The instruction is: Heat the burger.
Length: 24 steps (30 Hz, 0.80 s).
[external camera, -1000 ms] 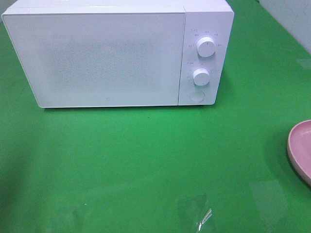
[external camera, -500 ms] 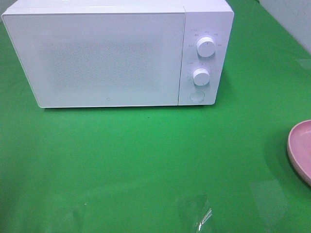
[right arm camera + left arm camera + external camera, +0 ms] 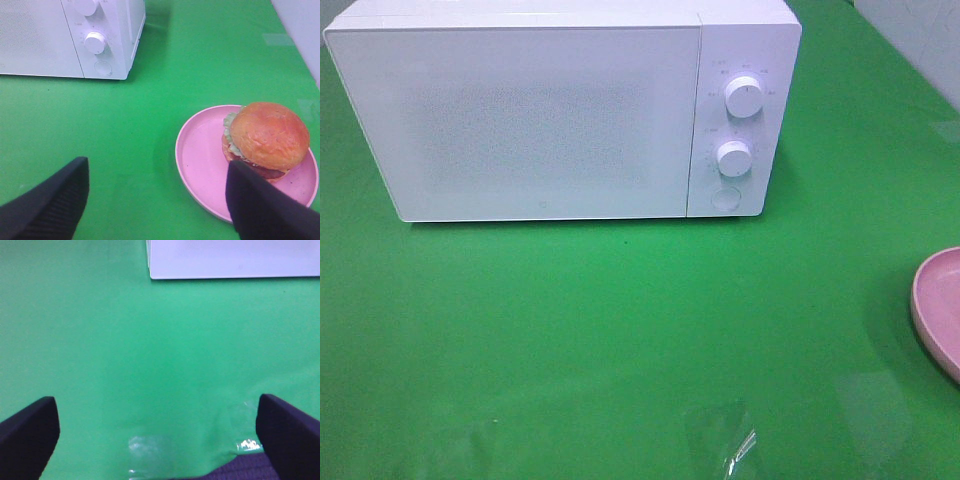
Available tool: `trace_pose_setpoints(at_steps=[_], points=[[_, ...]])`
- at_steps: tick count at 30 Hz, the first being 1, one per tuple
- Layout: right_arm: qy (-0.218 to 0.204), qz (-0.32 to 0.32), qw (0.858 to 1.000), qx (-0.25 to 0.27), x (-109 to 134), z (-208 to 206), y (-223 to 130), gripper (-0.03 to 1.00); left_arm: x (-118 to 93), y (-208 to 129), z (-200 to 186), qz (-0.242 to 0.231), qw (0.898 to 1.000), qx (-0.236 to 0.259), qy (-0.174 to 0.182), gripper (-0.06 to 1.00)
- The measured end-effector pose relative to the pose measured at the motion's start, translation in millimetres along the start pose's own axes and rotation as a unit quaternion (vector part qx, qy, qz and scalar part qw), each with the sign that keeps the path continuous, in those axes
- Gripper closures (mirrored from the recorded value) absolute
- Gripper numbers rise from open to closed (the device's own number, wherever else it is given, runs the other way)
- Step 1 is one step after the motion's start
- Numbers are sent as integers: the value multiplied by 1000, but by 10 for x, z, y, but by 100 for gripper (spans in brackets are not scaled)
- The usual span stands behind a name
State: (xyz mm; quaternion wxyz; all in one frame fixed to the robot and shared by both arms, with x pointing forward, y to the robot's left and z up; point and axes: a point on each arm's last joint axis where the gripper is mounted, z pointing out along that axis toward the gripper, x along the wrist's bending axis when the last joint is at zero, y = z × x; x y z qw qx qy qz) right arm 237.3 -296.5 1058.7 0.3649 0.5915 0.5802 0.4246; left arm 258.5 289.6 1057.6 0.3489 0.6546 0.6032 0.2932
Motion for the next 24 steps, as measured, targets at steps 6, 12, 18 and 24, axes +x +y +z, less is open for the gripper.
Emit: trace_pose_setpoints(at_steps=[6, 12, 18, 24], points=[[0, 0, 1000, 0, 0, 0, 0, 24, -32, -121, -178, 9, 998, -66, 4, -4], [0, 0, 1000, 0, 0, 0, 0, 24, -42, -165, -230, 12, 996, -85, 5, -4], [0, 0, 1000, 0, 0, 0, 0, 24, -42, -166, -231, 12, 996, -85, 5, -4], [0, 0, 1000, 0, 0, 0, 0, 24, -42, -166, -231, 12, 996, -85, 5, -4]])
